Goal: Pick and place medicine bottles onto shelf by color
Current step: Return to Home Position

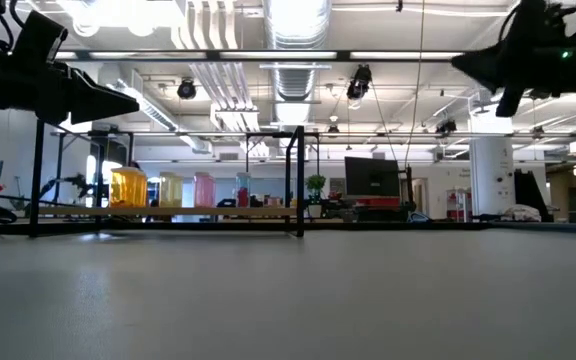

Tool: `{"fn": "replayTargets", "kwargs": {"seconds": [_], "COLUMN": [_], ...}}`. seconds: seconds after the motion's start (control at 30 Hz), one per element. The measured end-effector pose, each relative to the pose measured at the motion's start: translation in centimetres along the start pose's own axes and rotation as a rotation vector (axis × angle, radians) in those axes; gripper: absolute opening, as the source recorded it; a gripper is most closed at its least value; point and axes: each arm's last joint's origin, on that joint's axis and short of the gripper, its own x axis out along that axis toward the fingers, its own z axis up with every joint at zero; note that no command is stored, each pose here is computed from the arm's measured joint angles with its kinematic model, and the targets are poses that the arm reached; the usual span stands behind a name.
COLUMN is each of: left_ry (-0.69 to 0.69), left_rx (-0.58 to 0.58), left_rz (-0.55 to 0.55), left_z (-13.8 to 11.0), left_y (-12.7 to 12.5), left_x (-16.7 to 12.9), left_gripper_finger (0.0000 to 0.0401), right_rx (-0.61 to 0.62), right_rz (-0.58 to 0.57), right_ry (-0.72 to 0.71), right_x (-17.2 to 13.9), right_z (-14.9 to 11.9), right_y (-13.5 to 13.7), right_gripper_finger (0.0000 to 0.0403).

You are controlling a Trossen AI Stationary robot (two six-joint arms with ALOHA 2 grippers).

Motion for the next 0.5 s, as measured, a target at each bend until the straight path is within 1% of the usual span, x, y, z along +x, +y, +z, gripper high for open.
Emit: {"fn": "replayTargets", "kwargs": {"seconds": [0.17, 0.5], "left_ry": [0.010, 0.030], "left_rx": [0.012, 0.033], "left_rz": [-0.004, -0.012], "left_z": [-0.10, -0.29], "left_y": [-0.12, -0.34], "left_x": [0.07, 0.21], "left_gripper_finger": [0.0341, 0.0341], "right_rx": [0.008, 0.008], "right_rz": [0.011, 0.010], "right_ry": [-0.046, -0.045], "right_x": [-0.26, -0.29], "right_z": [0.54, 0.53], "right_y": [0.08, 0.08], "right_gripper_finger": [0.0009, 0.0009]}}
